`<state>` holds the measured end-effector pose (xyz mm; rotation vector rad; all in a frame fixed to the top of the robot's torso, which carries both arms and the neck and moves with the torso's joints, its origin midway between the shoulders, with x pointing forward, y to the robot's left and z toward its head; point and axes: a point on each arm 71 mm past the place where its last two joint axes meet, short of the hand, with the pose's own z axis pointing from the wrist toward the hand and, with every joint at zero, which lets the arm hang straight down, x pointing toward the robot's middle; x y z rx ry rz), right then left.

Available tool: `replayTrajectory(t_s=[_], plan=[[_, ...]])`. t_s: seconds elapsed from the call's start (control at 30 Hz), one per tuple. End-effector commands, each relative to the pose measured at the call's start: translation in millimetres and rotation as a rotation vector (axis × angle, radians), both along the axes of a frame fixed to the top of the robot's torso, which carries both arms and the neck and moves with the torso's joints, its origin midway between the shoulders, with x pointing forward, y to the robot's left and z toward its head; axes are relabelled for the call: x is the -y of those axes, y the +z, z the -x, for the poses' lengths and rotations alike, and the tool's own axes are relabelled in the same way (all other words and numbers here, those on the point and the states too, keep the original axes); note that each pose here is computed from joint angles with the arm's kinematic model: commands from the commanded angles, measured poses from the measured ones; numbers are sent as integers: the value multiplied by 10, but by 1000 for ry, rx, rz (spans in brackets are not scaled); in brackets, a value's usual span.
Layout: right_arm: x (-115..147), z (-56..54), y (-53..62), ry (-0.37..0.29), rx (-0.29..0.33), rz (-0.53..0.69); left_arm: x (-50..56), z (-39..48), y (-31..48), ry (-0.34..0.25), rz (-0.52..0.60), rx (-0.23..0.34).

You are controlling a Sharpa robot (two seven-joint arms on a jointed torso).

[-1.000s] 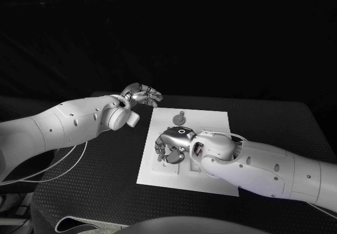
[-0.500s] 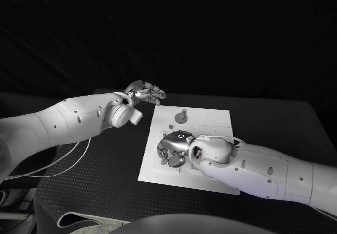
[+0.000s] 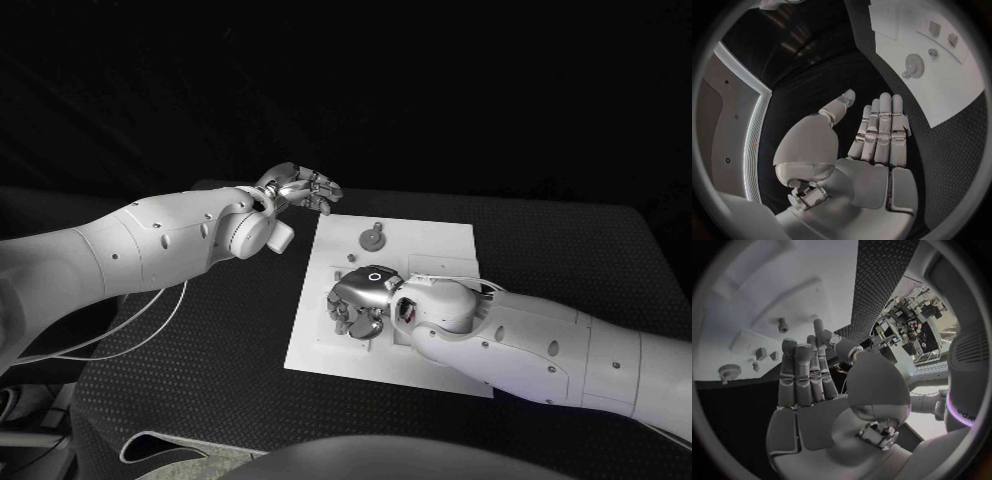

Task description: Assemble the parts on the task board

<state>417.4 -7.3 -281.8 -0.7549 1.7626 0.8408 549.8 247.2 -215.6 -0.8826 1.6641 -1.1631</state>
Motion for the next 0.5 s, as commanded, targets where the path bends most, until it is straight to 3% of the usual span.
replayTrajectory(t_s=[0.03, 0.5], plan=[[4, -5, -16, 9, 13, 19, 23, 0, 14, -15, 13, 3], [-1, 1, -95, 9, 30, 51, 21, 0, 13, -15, 13, 2]])
